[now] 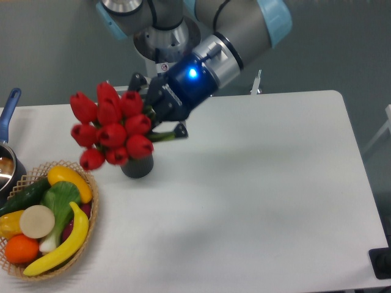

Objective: Insert the flowers into the vase
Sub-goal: 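Carry the tulips over the black vase and lower stems into it, then push the tulip stems deeper into the black vase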

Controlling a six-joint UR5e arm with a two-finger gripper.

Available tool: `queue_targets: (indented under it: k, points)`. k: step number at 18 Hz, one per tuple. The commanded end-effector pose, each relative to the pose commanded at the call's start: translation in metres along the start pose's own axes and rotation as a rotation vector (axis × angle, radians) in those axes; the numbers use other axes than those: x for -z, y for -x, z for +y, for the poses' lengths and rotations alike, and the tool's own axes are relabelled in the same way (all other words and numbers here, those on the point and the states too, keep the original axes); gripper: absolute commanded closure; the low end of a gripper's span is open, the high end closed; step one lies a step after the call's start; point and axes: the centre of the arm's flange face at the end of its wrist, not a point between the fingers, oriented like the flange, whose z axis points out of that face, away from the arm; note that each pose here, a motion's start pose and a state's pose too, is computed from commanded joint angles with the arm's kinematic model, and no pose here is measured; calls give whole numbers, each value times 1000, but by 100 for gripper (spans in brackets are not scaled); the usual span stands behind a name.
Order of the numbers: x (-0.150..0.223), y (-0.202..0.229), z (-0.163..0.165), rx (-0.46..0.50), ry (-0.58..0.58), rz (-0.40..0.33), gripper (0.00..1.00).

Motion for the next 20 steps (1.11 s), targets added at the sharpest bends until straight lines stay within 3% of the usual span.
queue_targets:
  k: [6,20]
  points:
    - [18,-45,39,12,-26,-34,91]
    - [10,-55,103,-18,-15,-33,90]
